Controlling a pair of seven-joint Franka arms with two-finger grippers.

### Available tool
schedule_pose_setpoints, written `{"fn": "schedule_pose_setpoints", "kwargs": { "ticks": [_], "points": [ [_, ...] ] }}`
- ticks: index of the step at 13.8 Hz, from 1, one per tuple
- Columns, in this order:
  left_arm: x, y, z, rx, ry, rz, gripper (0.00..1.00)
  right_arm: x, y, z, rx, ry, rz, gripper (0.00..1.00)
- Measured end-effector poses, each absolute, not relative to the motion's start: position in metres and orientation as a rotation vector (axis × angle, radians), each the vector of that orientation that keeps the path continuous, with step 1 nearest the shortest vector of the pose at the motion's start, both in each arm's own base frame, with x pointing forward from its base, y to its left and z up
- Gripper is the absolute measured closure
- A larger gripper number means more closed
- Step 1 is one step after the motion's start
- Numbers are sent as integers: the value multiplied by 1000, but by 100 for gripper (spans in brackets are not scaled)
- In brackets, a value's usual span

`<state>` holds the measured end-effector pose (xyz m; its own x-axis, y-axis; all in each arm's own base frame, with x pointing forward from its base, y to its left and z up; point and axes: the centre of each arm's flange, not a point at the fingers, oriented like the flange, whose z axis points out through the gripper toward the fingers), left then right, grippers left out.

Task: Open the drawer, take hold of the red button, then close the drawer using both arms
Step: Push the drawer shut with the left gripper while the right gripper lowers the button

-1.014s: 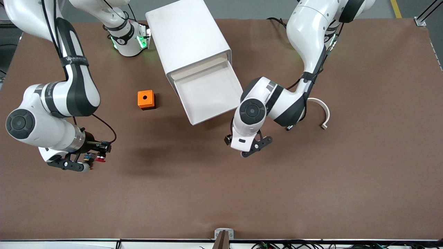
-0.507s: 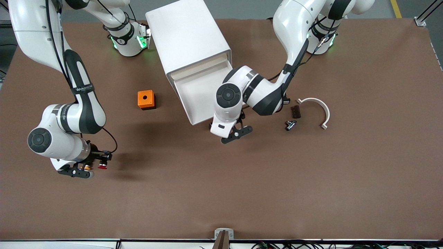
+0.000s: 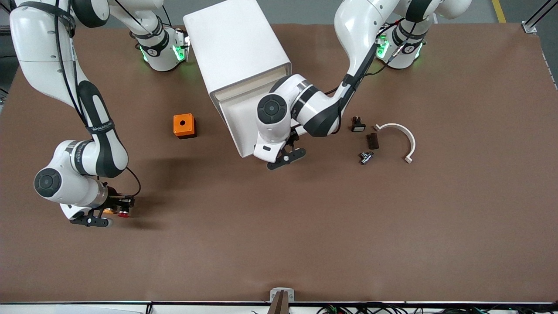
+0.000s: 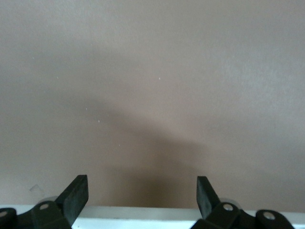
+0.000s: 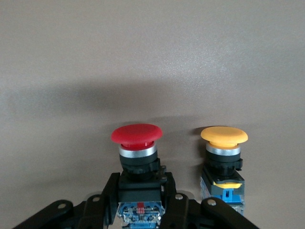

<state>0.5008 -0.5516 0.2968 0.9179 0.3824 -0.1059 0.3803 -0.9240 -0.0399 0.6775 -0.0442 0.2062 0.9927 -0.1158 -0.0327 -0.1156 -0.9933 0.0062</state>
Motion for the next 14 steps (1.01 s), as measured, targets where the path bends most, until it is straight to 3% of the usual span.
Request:
{"fn": "schedule_pose_setpoints", "kwargs": {
  "ticks": [7,14],
  "points": [
    [467,-580,296,-3060,-648,254,0,676,-38,190,3148,-188,-65,59],
    [430,-604,290,-3054,-746,500,0,673,-33,184,3177,-229,-81,59]
  ]
}}
